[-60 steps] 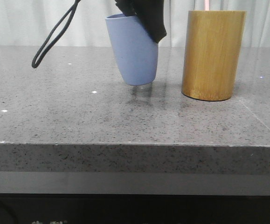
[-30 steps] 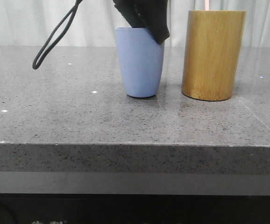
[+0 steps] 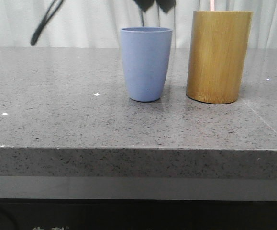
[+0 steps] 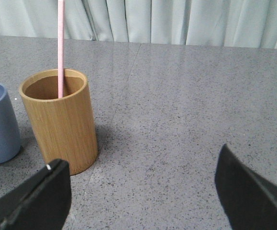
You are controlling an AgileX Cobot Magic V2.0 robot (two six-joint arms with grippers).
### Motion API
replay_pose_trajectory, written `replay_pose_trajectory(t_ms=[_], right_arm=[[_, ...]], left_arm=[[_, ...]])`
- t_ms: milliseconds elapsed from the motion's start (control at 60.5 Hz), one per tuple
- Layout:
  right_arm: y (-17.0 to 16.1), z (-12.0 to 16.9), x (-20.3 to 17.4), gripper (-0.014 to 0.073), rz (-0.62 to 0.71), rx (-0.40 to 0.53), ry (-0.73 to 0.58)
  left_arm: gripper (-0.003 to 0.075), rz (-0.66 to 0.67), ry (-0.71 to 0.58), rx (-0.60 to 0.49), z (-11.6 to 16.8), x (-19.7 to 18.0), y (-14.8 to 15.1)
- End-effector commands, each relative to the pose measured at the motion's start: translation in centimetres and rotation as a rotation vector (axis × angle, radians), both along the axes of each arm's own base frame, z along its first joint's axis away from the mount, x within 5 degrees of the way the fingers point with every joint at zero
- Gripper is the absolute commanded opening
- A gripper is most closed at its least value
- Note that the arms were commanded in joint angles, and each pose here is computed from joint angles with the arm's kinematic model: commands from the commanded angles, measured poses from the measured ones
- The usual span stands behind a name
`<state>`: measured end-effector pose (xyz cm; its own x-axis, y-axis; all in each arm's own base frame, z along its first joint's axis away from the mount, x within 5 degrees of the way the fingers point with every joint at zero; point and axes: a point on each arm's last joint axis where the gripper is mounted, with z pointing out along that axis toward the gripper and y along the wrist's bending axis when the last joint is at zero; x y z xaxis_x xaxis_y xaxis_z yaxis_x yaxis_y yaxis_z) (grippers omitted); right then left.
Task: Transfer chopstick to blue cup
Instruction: 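Open the left gripper and withdraw it upward from the cup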
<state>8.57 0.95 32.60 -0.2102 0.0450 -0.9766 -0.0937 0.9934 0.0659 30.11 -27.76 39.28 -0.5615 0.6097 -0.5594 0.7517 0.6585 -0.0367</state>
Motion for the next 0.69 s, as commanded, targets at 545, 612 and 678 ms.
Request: replay_pose_trajectory(t_ms=[545,612,678], right_arm=[[-0.1,1.8,0.2,0.0622,-0.014,0.0,-0.096],[-0.1,1.8,0.2,0.0622,-0.014,0.0,-0.096],[-0.1,1.8,0.2,0.0622,-0.014,0.0,-0.096]], left_arm=[[0.0042,0.315,-0.184,0.013,6.5,-0.4,11.4],[-0.0013,0.368,-0.17,0.029,6.2,-0.5,13.5],[-0.0019,0.419,-0.142,0.052,5.5,-0.7,15.5]])
